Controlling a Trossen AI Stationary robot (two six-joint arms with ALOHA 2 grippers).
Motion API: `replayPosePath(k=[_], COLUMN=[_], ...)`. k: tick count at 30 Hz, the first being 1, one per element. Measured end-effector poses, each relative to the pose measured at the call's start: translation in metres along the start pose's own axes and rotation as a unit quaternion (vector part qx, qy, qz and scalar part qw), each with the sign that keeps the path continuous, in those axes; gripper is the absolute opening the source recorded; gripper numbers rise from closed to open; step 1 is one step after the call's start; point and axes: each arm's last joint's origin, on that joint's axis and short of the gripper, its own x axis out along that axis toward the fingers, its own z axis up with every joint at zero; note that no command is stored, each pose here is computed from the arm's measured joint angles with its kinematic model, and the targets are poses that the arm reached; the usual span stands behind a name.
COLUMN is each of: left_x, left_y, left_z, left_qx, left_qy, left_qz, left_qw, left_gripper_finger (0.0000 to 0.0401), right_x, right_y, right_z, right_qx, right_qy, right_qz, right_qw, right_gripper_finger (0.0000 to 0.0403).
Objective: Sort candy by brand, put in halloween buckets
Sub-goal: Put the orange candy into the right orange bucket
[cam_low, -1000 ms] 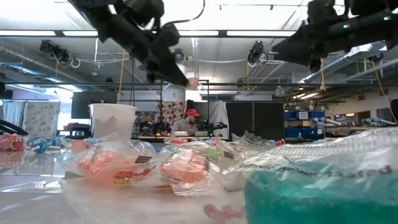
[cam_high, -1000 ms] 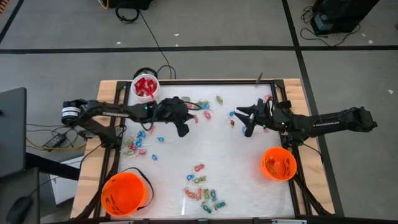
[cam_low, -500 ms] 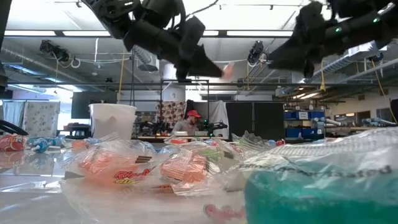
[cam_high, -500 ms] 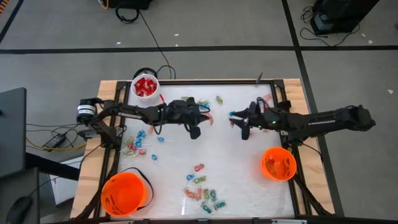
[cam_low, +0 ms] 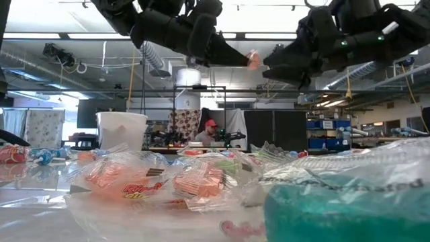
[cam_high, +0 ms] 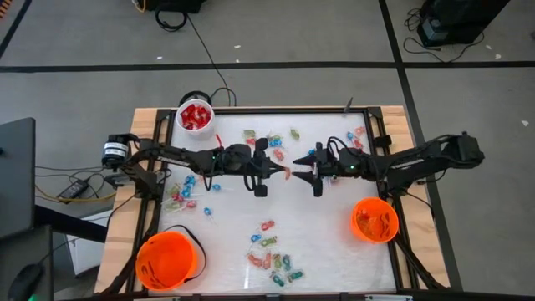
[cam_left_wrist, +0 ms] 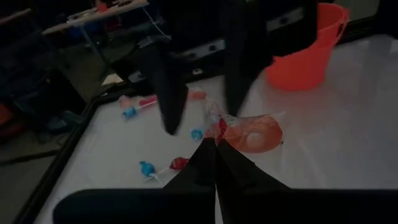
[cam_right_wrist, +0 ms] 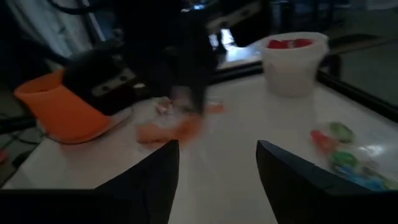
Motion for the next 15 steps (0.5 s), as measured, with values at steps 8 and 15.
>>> replayPosePath(k=[8, 15], left_x=[0.000, 0.000], left_y=[0.000, -0.001], left_z=[0.000, -0.002], left_qx=[0.004, -0.016], left_qy=[0.002, 0.011], left_qz=[0.000, -0.005], left_qw=[1.000, 1.000], left_gripper_finger=[0.0003, 0.0019], right_x=[0.022, 0.030], right_y=[0.005, 0.005], right_z=[0.003, 0.004], right_qx=[-0.013, -0.011], right_qy=[0.023, 0.050], right_qz=[0.060, 0.052], right_qw=[0.998, 0.997], right_gripper_finger=[0.0188, 0.0084])
